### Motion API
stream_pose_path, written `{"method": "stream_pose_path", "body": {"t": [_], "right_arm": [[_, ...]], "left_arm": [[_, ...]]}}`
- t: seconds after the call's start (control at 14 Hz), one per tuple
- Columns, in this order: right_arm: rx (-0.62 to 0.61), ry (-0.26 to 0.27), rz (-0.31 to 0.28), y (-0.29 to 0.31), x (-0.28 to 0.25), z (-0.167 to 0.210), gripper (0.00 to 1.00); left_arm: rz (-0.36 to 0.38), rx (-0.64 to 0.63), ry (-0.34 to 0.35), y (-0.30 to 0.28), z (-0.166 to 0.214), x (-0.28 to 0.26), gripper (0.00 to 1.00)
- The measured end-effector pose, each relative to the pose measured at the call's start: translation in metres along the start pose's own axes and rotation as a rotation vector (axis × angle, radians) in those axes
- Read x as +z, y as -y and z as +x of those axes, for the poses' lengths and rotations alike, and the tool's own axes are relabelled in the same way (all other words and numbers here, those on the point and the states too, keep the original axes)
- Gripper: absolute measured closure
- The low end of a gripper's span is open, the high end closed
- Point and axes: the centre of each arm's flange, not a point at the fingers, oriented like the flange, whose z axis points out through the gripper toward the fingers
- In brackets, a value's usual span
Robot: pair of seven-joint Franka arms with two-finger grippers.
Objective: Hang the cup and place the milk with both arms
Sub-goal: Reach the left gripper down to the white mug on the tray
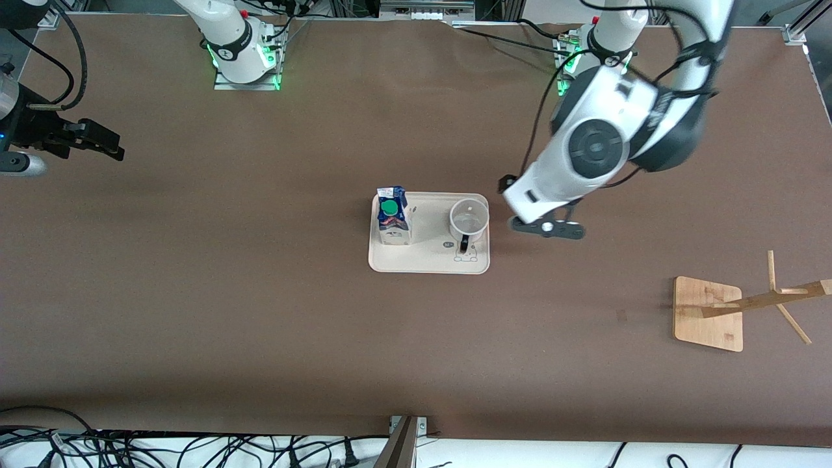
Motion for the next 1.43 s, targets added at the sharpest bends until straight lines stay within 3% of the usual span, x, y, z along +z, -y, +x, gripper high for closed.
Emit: {"method": "stream_pose_path", "body": {"t": [0.14,0.5,1.43], "right_arm": [[0.000,0.000,0.000,0.000,0.000,0.000,0.00],[0.000,0.000,0.000,0.000,0.000,0.000,0.00],[0.000,0.001,0.000,0.000,0.000,0.000,0.00]], "left_arm": [[-0.043,-0.003,-0.012,-0.014,0.018,0.035,0.00],[-0.036,-0.009,-0.005,-0.062,0.019,0.085,0.00],[-0.042,-0.081,-0.026,-0.111,0.016,0.123,0.00]]}}
